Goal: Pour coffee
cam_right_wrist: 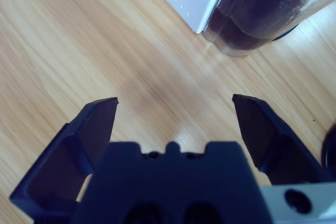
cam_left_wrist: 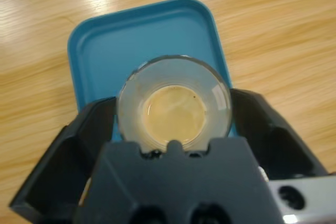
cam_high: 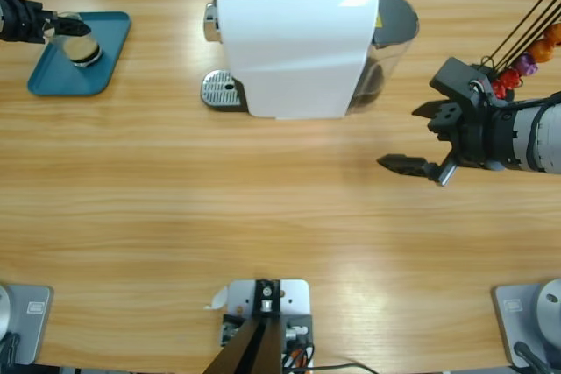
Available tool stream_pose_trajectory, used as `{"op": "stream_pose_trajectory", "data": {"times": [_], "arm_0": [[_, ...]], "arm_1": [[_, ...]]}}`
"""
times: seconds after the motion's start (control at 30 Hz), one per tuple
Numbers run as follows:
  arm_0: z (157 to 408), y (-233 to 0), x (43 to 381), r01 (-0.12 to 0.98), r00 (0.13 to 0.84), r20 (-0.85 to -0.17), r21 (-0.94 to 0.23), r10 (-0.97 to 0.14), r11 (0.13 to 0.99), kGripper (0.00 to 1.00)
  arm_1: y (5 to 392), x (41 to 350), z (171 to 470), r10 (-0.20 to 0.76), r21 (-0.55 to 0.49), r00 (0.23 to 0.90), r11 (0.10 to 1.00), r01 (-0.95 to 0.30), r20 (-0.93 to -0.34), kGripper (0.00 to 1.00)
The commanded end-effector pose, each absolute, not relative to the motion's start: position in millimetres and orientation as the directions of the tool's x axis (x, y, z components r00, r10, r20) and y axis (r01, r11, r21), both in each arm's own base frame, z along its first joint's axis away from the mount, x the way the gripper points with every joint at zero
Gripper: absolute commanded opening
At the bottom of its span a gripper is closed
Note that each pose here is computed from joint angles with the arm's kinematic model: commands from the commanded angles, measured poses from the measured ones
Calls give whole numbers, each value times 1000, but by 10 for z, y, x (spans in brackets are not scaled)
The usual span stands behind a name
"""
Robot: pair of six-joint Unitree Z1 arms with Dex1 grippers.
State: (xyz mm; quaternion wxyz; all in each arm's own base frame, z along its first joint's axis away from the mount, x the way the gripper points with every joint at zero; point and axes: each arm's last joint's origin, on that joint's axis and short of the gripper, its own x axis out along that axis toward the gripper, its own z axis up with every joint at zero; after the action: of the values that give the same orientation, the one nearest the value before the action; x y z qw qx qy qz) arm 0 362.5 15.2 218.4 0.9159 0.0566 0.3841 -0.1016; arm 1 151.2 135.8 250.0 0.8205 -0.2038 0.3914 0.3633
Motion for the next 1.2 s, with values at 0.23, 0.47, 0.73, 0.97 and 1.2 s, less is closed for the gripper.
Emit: {"op": "stream_pose_trajectory", "data": {"times": [0.23,0.47,0.73,0.97,1.2], "arm_0": [[2703,131,2699,187,740,-662,40,-114,982,987],[3034,-86,1968,248,657,-722,-64,-216,967,983],[3382,-393,1080,501,548,-706,-153,-449,852,987],[3308,-301,399,582,498,-699,-168,-513,795,985],[3218,-356,375,653,449,-646,-234,-617,720,987]], "arm_1": [[1255,1379,2527,433,-75,446,646,-760,-783,996],[1103,1222,2721,440,-97,485,657,-748,-755,996],[905,990,2825,415,-105,499,679,-726,-761,996],[892,924,2918,419,-97,505,690,-718,-755,996],[933,893,2915,402,-122,523,694,-710,-752,996]]}}
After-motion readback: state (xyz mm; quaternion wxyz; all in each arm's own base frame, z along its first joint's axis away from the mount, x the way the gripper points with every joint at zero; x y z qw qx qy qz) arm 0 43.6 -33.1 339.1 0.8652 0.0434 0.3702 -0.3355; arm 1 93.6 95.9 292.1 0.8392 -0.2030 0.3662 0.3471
